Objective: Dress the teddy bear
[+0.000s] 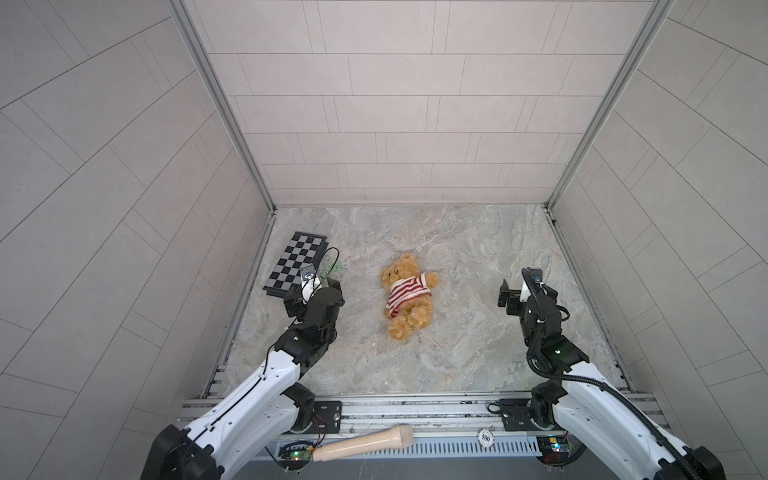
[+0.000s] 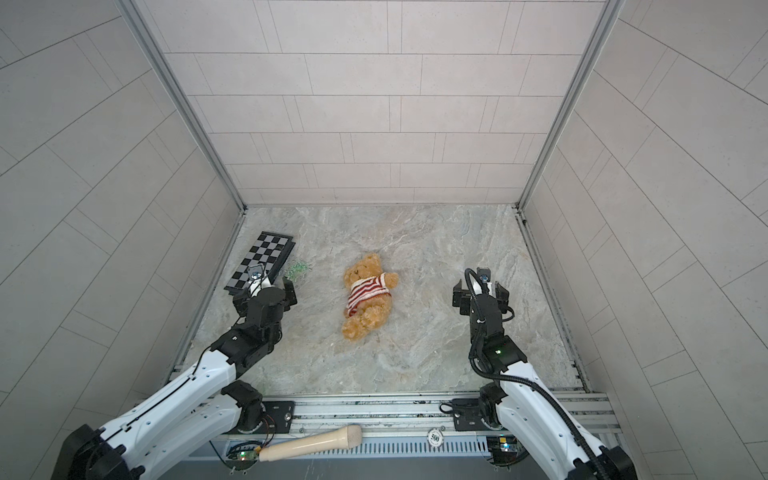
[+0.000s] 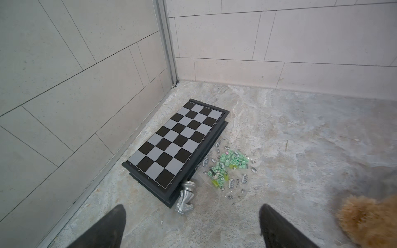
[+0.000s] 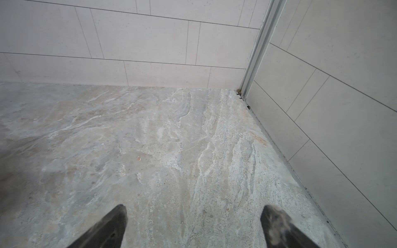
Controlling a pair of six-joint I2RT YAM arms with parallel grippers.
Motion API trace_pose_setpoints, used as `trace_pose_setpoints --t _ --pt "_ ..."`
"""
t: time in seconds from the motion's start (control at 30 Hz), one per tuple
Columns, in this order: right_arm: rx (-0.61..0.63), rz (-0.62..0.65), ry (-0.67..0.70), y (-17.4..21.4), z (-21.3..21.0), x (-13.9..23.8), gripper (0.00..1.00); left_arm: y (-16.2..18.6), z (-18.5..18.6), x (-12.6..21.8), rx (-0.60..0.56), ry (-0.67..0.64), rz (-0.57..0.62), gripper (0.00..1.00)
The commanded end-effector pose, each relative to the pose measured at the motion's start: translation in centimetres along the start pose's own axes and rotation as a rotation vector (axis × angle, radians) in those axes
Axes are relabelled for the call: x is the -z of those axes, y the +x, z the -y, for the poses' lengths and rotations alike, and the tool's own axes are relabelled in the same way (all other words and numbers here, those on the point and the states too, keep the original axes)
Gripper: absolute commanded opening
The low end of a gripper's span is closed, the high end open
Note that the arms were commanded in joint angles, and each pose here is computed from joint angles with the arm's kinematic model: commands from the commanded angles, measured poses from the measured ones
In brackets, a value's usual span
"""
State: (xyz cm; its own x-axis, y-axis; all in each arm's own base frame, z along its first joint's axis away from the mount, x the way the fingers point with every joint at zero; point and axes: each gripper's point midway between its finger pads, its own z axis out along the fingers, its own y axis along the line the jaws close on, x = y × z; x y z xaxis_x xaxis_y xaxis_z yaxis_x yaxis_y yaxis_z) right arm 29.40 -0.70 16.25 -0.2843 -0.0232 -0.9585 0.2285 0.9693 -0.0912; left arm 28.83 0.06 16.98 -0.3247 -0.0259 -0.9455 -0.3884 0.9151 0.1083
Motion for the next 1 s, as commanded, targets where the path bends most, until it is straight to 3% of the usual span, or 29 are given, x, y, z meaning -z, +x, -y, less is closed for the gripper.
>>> trace_pose_setpoints --t 0.0,0.23,0.47,0.97 --pt "-0.053 0.071 0.017 -1.3 0.7 -0.9 1.0 -1.3 0.0 -0.7 -0.015 0.017 0.084 1.0" --pt "-0.069 0.075 0.088 -0.8 1.7 -3.1 0.99 -0.5 0.1 -2.6 -0.05 0.044 0.123 1.0" --pt "-0.06 0.089 0.115 -0.8 1.6 -5.0 0.99 1.2 -0.1 -4.4 -0.004 0.068 0.106 1.0" --pt "0.008 0.078 0.137 1.1 1.5 -6.7 0.97 0.2 0.7 -6.6 0.0 0.079 0.11 1.0"
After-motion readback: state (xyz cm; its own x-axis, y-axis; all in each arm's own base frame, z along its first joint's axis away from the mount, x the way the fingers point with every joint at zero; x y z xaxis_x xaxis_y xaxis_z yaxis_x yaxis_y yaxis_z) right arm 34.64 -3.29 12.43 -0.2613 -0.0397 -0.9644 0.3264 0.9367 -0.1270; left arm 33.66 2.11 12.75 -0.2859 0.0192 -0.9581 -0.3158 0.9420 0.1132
